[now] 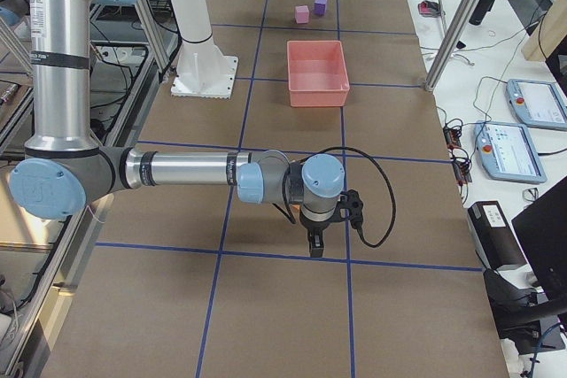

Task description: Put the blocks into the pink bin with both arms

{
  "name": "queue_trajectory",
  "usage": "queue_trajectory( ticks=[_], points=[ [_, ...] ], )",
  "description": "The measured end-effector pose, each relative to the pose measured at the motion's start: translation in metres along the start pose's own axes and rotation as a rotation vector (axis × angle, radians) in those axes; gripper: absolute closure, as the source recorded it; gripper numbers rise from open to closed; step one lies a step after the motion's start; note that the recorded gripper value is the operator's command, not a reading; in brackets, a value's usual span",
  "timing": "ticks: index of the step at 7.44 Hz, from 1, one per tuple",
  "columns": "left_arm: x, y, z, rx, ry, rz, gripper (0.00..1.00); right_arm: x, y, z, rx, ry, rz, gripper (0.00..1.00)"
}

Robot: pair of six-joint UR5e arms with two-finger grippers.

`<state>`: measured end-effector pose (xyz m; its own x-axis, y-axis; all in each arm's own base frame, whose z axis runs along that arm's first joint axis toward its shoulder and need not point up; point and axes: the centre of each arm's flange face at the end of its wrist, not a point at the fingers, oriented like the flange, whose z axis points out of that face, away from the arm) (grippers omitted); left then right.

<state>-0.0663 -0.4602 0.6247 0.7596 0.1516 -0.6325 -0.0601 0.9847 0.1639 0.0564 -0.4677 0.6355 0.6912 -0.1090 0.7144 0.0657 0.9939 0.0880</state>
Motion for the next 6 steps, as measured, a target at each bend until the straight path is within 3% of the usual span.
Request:
queue_trajectory(
  ticks=[4,6],
  points=[
    [0.001,0.000,0.000,0.002,0.005,0.000,0.00,-0.004,-0.003,-0.004,0.009,-0.002,-0.009,0.00],
    [0.012,-0.007,-0.006,0.025,0.065,0.011,0.00,-0.013,-0.010,-0.014,0.044,0.005,-0.051,0.00]
  ],
)
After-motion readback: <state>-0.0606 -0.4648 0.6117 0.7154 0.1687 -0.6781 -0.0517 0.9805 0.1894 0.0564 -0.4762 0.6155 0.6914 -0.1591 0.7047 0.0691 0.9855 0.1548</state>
